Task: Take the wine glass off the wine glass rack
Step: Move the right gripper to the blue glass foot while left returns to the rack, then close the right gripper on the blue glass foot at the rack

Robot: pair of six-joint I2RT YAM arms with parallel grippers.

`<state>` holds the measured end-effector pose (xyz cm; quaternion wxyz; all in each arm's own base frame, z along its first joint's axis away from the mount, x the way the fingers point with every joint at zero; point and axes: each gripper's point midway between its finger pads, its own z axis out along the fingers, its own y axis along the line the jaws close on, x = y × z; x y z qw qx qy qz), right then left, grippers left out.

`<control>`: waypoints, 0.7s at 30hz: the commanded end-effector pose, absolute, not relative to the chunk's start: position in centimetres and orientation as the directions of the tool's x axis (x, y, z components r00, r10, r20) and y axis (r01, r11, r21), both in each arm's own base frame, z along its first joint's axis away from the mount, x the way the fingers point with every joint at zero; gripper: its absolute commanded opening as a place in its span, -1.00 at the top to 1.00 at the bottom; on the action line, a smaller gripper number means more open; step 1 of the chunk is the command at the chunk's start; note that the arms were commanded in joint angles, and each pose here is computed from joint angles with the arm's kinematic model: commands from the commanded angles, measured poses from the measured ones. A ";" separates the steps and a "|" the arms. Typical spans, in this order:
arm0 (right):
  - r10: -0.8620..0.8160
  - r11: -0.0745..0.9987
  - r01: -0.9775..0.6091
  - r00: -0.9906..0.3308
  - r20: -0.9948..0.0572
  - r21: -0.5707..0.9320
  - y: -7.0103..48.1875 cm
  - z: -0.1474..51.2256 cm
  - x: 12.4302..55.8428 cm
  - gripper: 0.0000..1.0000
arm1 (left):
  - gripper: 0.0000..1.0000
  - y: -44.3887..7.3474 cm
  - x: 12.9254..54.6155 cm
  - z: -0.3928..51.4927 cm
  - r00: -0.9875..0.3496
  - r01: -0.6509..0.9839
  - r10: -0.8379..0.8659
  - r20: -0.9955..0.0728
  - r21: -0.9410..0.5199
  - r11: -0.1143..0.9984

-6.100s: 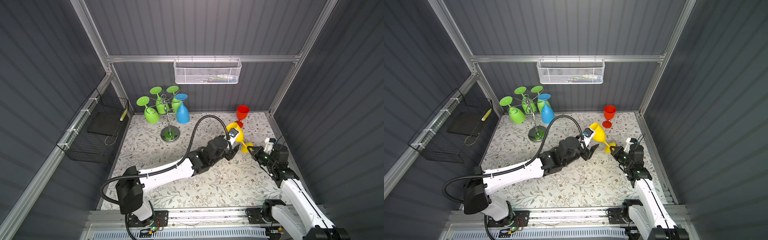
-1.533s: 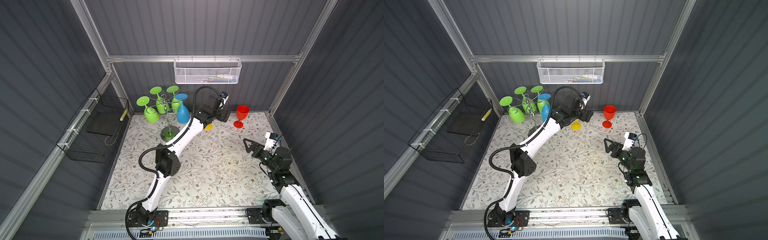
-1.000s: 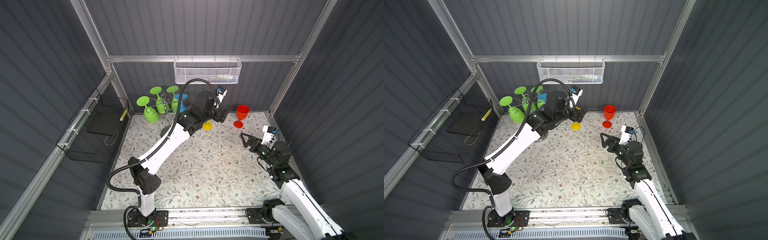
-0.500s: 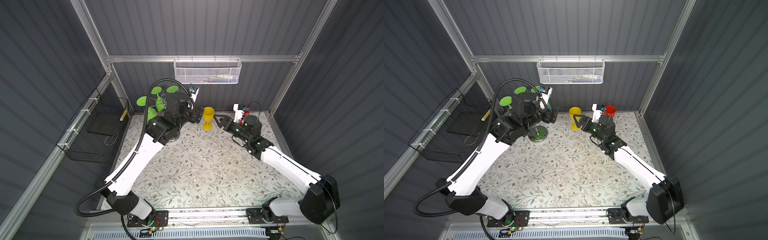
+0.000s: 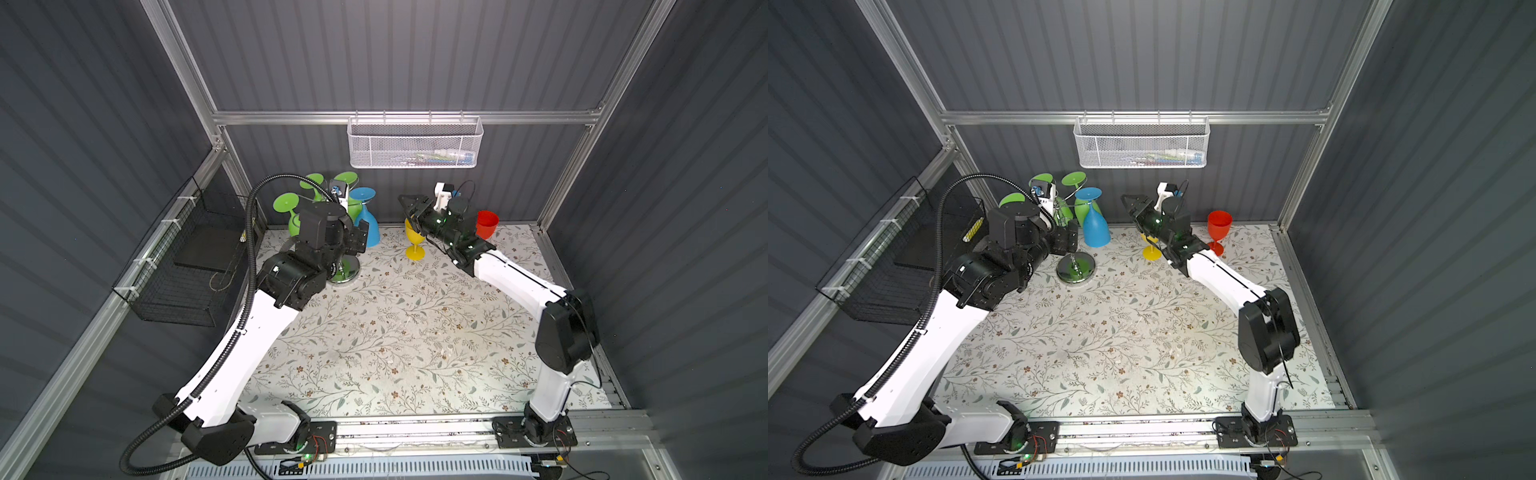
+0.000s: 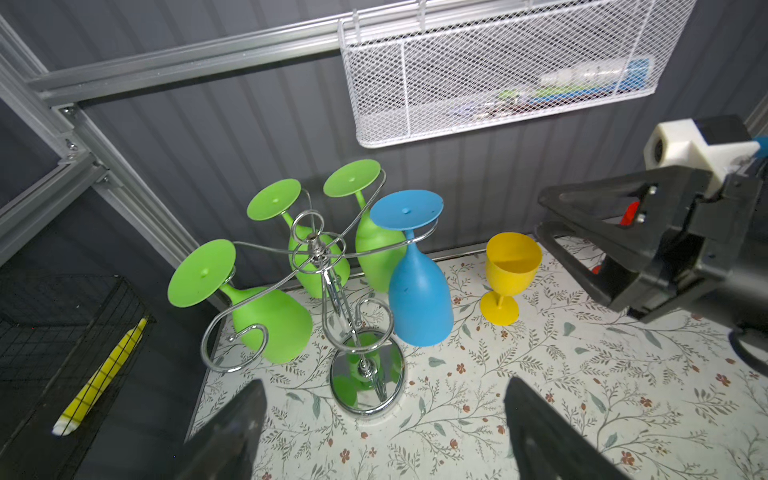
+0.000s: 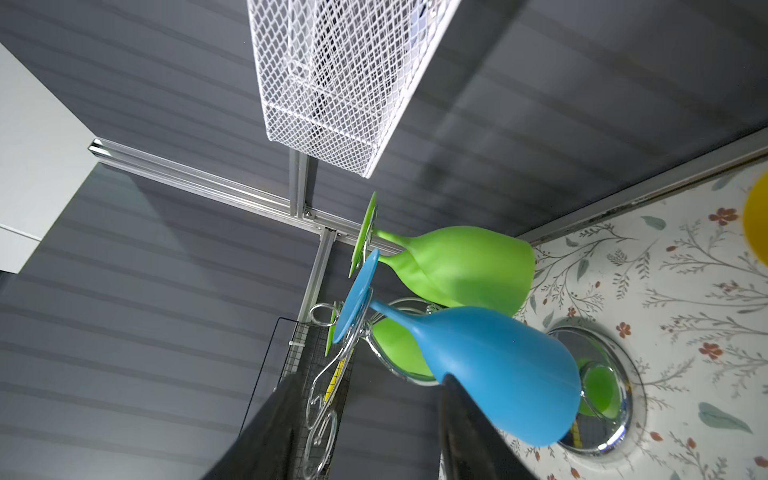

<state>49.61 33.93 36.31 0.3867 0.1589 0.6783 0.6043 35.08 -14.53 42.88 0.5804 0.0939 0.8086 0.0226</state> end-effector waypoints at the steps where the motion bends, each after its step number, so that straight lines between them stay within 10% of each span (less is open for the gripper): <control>1: 0.690 0.144 -0.248 -0.669 -0.277 0.958 35.2 37.9 50.4 0.02 | -0.79 -12.5 34.5 42.1 -0.337 0.067 0.168 -0.927 0.154 0.986; 21: 0.665 0.184 -0.209 -0.693 -0.278 0.960 39.8 36.8 53.1 0.30 | -0.80 -8.4 34.8 40.7 -0.289 0.035 0.035 -0.957 0.026 0.999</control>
